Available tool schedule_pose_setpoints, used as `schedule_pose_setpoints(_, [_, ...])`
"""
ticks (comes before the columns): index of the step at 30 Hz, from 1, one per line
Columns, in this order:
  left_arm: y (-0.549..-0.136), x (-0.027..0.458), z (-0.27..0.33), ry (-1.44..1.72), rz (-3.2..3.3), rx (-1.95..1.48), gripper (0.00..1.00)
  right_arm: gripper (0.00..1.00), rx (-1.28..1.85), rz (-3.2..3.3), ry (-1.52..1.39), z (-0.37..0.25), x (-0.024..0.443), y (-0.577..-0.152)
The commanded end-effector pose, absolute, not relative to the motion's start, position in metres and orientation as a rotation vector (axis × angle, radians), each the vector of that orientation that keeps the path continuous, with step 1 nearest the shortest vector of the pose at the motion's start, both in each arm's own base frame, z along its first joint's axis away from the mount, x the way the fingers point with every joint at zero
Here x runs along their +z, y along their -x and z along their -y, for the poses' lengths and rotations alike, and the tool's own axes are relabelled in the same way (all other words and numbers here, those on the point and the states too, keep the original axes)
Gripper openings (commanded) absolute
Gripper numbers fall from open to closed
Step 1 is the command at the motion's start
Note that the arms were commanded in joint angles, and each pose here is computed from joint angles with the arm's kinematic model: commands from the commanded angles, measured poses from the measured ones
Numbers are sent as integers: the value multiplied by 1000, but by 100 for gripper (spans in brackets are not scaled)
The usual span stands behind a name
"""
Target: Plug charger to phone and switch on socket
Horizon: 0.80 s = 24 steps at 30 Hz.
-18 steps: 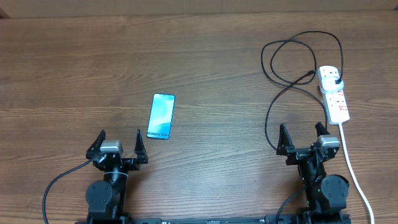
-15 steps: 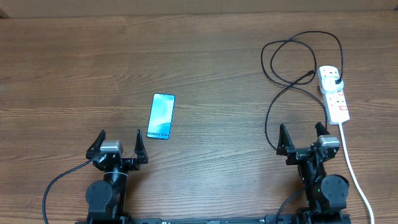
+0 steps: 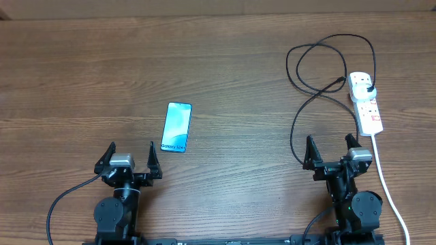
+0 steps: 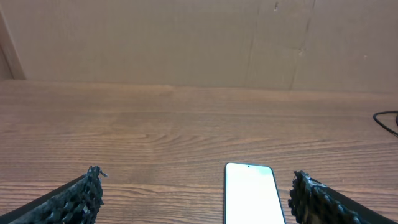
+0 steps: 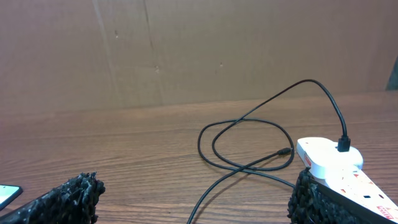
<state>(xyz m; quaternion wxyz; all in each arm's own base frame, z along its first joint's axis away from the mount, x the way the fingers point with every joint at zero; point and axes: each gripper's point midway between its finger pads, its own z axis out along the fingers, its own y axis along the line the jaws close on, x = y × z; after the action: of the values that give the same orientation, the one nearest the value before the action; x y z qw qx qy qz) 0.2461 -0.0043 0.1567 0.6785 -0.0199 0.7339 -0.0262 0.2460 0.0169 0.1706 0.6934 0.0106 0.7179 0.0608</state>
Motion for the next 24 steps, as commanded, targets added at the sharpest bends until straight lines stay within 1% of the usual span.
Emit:
schedule_pose_setpoints(1, [-246,156,1,41,-1646,-27,100,100,131,-1598,-24,-16,169,-246])
schedule_pose_setpoints(24, [-246,156,5,23,-1647,-52,100,100,131,-1598,-24,-16,169,-246])
